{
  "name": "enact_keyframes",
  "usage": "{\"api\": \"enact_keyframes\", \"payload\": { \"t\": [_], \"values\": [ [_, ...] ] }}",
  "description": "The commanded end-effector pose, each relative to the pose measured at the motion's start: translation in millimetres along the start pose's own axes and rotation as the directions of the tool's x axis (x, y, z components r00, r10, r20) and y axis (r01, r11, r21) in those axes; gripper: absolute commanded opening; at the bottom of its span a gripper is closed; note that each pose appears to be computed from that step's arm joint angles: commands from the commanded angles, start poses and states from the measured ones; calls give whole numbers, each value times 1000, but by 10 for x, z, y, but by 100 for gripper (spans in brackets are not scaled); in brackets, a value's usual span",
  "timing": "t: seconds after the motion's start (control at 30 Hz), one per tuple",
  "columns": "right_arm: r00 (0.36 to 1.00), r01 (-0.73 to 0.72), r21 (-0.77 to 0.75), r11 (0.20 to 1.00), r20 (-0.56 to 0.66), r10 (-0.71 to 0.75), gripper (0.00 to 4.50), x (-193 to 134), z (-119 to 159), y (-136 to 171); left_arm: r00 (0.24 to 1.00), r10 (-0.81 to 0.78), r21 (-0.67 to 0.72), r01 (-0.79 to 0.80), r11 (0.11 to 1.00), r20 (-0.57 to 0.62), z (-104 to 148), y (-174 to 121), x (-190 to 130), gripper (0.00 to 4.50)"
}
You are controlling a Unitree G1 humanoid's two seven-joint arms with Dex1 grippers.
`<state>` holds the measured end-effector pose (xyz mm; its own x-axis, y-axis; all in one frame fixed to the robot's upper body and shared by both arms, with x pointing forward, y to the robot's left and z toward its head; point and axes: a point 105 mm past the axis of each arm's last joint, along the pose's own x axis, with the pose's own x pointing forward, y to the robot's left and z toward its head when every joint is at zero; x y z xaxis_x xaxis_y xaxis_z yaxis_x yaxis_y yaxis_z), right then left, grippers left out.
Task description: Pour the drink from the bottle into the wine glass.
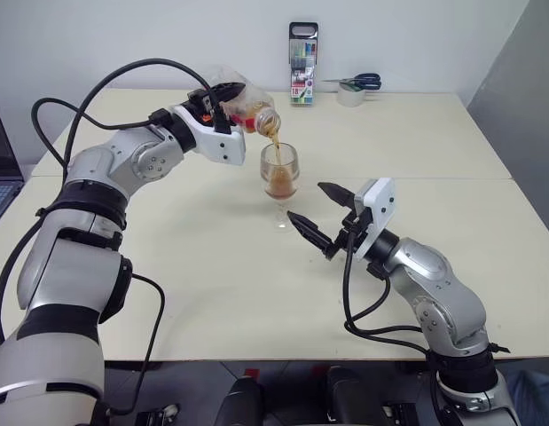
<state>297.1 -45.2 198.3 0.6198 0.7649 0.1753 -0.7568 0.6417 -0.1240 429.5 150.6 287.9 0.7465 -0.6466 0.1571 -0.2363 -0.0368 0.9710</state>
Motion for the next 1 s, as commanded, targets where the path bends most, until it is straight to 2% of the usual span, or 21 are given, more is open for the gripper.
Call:
{"api": "enact_keyframes", "payload": {
  "t": [0.03,1.0],
  "values": [
    [998,-28,-21,999,64,29,450,-3,160,85,998,68,37,-68,997,2,-34,272,-2,169],
    [997,-33,-19,999,65,34,450,11,150,104,998,64,53,-64,997,4,-41,297,9,169]
  ]
}}
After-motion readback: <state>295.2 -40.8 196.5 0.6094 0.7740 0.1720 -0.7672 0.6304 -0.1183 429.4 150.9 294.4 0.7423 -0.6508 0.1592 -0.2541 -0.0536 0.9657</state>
